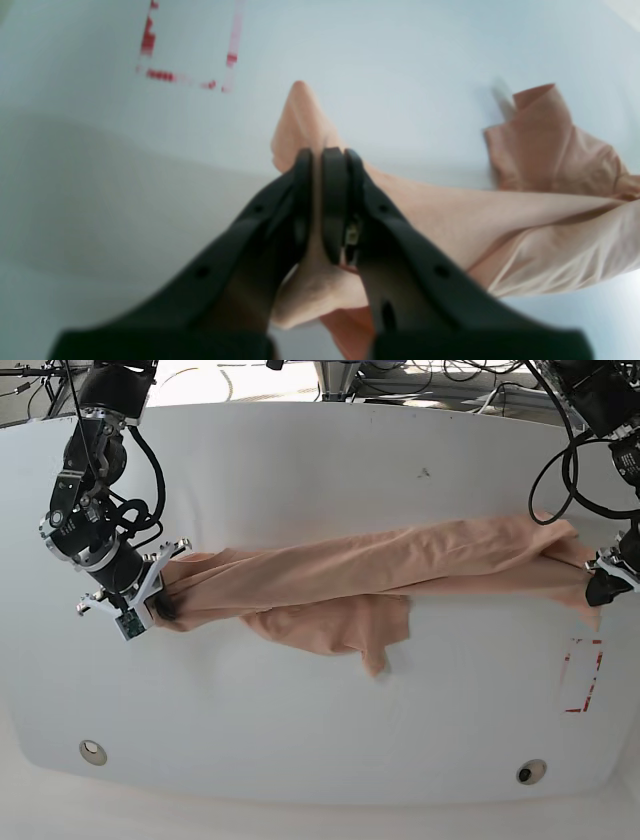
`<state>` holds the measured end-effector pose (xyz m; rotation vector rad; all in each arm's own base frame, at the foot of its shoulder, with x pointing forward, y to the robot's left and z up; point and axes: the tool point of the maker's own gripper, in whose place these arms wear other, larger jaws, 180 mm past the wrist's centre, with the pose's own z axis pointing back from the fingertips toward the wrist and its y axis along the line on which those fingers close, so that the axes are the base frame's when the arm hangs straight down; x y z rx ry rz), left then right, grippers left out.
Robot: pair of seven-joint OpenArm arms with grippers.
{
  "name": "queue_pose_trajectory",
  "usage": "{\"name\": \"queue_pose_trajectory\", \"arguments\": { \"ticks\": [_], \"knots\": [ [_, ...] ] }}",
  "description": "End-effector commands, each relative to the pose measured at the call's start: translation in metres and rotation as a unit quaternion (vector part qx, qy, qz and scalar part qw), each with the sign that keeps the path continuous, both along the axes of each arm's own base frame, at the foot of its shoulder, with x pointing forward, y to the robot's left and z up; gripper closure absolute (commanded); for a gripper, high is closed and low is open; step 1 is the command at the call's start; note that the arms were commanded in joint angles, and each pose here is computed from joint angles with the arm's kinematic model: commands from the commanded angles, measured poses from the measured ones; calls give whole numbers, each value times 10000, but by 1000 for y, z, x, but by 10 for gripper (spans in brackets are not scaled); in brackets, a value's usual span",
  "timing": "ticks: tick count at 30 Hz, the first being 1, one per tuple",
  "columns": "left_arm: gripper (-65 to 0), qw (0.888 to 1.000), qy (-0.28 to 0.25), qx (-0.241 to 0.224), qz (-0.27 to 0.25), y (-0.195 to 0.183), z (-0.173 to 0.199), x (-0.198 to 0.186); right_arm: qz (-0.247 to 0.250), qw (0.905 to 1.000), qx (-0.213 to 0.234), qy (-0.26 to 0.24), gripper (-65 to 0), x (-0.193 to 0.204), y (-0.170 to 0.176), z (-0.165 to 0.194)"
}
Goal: Fold the T-shirt properly
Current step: 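Lower the shirt back onto the table, held between both grippers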
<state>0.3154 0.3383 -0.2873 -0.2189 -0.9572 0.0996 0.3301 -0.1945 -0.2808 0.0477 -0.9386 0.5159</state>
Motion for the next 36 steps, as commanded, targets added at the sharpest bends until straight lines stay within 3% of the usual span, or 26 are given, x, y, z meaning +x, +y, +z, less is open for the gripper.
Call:
{"name": "queue_pose_trajectory", "arguments": {
  "ticks": [1,14,24,30,36],
  "knots": [
    [0,9998,-150,118,11,7,10,-3,-73,9997,109,-223,-2,2,-2,10],
    [-1,9968,787,122,-14,6,-43,-57,-223,9994,236,149,-2,-21,-3,-16],
    [-307,9924,1211,136,-178,-1,-64,-82,-247,9992,247,209,-2,-24,-3,-20],
    [-361,9906,1248,457,-323,10,-46,-82,-260,9989,348,193,-2,-23,4,-20],
    [-363,9954,894,236,-250,22,-19,-78,-249,9987,406,185,0,-23,6,-20]
  ]
}}
